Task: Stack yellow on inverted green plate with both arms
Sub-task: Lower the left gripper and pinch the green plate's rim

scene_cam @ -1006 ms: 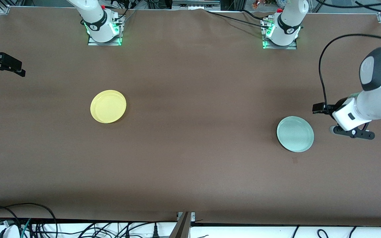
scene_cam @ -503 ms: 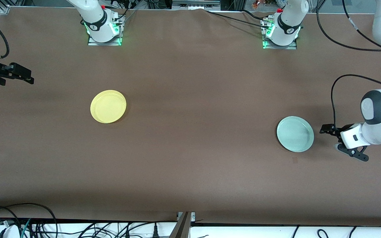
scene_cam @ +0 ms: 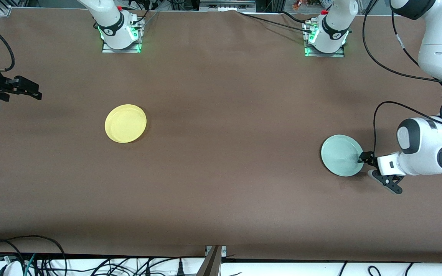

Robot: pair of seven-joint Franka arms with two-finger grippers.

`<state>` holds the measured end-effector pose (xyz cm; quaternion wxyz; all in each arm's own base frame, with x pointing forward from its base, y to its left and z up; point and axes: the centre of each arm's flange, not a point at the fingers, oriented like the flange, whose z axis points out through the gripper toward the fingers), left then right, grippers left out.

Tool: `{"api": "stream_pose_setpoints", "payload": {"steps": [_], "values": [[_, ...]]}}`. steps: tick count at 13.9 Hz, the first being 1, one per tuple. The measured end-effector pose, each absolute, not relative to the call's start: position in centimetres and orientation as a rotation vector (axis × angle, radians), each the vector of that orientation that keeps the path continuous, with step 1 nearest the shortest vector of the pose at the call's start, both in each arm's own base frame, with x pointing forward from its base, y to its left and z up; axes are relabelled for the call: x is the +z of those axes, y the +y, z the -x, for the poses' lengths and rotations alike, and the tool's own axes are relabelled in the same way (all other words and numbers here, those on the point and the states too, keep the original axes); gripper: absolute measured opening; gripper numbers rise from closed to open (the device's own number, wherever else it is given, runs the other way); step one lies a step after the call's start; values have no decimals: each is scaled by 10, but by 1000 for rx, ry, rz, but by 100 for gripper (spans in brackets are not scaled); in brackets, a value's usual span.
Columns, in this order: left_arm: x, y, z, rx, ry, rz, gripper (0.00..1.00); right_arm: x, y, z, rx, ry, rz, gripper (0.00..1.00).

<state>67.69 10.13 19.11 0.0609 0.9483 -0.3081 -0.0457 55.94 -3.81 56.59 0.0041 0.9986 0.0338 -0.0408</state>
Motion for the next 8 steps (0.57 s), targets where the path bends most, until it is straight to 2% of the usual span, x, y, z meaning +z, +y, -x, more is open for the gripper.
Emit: {"api": "stream_pose_setpoints", "payload": {"steps": [2,8], "values": [[186,93,-678,-131,-954,-2863,96,566,-37,-559,-127,92,-3129,100],[174,92,-678,-131,-967,-2856,33,568,-37,-558,-121,87,-3129,100]]}}
